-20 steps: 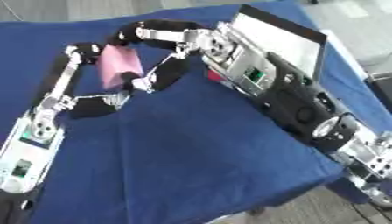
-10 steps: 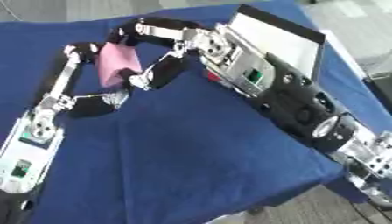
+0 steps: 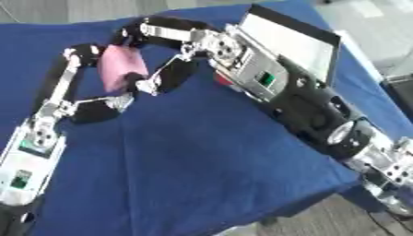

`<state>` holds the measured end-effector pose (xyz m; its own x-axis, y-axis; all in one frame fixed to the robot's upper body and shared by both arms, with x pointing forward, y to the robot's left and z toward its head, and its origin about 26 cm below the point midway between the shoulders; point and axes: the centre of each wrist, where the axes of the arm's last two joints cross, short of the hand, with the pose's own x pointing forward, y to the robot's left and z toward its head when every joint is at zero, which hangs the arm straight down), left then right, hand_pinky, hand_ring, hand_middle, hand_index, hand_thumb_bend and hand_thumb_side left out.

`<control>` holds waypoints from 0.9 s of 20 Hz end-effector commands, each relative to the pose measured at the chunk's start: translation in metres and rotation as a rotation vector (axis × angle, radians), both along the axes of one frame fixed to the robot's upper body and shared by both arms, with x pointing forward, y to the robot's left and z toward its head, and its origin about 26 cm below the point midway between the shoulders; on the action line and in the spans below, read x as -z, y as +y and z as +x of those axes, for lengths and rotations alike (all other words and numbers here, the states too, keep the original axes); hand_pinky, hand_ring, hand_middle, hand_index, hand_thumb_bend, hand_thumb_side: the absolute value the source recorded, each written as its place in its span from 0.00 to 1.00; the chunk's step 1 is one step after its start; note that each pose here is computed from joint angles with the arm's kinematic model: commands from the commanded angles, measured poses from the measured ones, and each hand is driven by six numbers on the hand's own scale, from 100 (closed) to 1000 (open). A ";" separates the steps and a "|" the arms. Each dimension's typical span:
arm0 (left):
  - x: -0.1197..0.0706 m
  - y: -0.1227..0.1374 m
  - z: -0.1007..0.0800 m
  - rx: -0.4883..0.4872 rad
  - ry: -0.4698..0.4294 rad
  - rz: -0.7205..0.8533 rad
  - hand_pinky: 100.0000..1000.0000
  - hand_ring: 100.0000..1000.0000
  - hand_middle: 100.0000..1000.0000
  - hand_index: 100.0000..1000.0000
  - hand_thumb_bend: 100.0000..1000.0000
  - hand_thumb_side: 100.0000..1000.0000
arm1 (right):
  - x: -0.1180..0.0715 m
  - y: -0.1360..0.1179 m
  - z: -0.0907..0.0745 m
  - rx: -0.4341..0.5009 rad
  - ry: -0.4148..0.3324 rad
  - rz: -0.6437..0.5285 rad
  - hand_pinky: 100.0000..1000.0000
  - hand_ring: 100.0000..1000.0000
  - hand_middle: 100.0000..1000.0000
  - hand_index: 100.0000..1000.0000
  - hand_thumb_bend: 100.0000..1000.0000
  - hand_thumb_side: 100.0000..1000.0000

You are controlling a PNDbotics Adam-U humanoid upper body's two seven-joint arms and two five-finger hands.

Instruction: Pick up the objects with one hand, pass them to the other hand, and then place them into the box on the other side of the table.

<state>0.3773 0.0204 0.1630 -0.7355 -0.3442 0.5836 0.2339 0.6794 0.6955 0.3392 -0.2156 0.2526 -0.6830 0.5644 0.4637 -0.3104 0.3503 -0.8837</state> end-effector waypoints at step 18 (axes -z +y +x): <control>-0.008 0.001 0.002 -0.131 -0.045 0.080 0.76 0.86 0.64 0.83 1.00 0.44 | -0.019 -0.008 -0.008 0.006 -0.029 0.018 0.90 0.75 0.60 0.65 0.00 0.00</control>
<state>0.3792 0.0231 0.1630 -0.7087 -0.4756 0.5211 0.1407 0.6286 0.7649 0.3354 -0.2182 0.2584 -0.6756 0.5531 0.4875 -0.3224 0.3730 -0.8700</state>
